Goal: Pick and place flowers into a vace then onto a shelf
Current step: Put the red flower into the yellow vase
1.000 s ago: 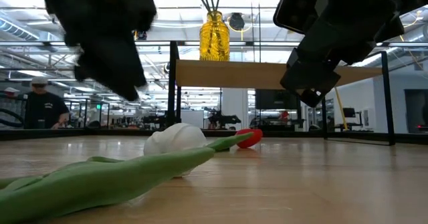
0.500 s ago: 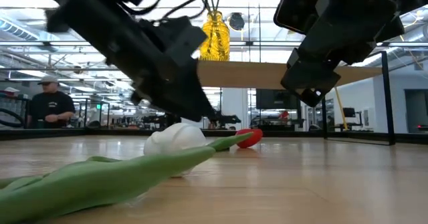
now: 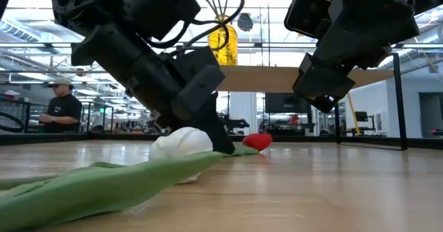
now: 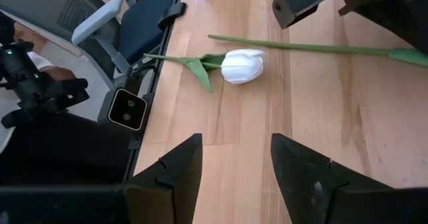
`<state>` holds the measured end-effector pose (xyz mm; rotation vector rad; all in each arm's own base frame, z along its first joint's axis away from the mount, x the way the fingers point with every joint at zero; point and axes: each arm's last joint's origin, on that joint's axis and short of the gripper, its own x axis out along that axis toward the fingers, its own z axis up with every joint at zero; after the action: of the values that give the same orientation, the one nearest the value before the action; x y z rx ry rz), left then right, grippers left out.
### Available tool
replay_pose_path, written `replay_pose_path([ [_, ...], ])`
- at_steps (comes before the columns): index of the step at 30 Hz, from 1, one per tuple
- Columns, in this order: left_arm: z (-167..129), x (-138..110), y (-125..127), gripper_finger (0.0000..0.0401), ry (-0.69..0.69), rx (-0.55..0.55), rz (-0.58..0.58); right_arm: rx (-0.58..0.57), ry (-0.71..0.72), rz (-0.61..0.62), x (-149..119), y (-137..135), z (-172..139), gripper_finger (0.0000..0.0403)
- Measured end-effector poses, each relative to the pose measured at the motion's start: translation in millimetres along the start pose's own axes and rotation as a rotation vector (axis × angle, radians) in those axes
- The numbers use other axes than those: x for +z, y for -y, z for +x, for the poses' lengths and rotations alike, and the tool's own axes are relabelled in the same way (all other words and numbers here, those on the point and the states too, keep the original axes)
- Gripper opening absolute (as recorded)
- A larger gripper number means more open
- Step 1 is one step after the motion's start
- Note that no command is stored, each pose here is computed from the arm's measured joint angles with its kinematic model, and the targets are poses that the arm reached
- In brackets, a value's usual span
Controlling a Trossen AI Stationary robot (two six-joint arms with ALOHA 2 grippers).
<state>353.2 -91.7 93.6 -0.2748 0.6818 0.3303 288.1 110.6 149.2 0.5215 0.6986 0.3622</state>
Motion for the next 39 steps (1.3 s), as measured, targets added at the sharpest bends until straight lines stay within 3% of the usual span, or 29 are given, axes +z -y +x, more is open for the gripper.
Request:
replay_pose_path([
  [3,1,0,-1,0.0137,-0.006,0.003,0.014,0.000,0.000,0.000,0,0,0,0.0169],
  [9,0,-3,-1,0.0021,-0.071,-0.041,0.025,0.000,0.000,0.000,0,0,0,0.0169],
  [17,-37,18,9,0.0005,-0.045,-0.140,0.114,0.000,0.000,0.000,0,0,0,0.0169],
  [23,-109,67,18,0.0004,0.173,-0.249,0.127,0.001,0.001,-0.001,0,0,0,0.0169],
  [26,-155,90,18,0.0005,0.345,-0.270,0.132,0.001,0.001,-0.001,0,0,0,0.0169],
  [34,-264,135,-5,0.0004,0.866,-0.121,0.279,0.001,0.001,-0.001,0,0,0,0.0169],
  [39,-305,156,-14,0.0005,1.249,-0.062,0.417,0.002,0.005,-0.001,0,0,0,0.0169],
])
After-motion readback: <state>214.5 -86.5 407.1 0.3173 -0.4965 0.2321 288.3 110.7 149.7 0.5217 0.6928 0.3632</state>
